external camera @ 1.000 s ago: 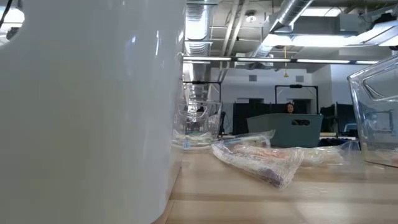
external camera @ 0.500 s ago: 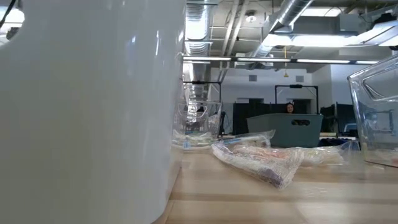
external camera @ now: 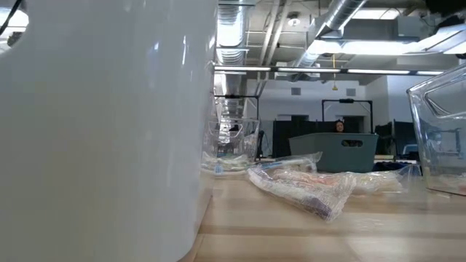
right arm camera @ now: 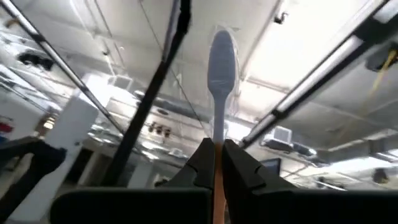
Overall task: Pick & Place Toothbrushes
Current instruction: Put the orange toothbrush into the bottom transparent bin
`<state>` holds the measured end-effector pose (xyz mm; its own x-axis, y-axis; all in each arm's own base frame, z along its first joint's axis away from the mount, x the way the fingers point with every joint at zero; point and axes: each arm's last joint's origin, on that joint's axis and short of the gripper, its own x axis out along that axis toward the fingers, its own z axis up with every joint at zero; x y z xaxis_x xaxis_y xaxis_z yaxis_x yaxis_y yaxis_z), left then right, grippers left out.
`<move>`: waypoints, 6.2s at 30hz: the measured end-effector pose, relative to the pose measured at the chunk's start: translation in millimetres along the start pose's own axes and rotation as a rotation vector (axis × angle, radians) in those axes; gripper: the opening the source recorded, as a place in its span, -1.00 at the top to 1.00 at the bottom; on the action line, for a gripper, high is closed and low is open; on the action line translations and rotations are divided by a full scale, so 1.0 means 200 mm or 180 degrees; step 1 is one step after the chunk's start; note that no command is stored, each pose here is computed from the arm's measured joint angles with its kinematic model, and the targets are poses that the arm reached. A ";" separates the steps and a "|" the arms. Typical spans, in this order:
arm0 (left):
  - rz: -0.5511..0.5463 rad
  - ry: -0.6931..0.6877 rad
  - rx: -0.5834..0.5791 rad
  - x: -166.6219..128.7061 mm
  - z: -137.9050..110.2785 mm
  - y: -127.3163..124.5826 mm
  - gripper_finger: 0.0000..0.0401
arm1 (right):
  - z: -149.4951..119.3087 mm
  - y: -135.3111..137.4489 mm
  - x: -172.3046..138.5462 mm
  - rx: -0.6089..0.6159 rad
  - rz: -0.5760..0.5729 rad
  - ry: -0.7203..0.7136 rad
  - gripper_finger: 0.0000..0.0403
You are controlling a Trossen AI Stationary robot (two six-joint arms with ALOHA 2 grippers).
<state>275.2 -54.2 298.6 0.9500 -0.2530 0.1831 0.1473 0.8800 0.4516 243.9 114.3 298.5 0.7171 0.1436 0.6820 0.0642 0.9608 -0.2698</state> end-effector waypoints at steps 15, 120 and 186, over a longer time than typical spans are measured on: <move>0.0474 -0.0005 -0.0252 0.03 -0.04 0.03 -0.09 | -0.04 -0.08 0.04 0.0203 0.0010 -0.0009 0.97; 0.0233 0.0848 -0.0525 0.07 -0.27 0.08 0.78 | -0.30 -0.16 0.15 -0.0044 -0.0170 0.1387 0.61; -0.0187 0.3849 -0.0860 0.03 -0.23 0.10 0.76 | -0.66 -0.27 0.49 0.0383 0.0231 0.5591 -0.23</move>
<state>296.1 -19.1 268.1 0.5629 0.1120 -0.8189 0.1141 0.9708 0.2112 403.2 44.4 290.4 0.5524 -0.1413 -0.8215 0.0123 0.9868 -0.1614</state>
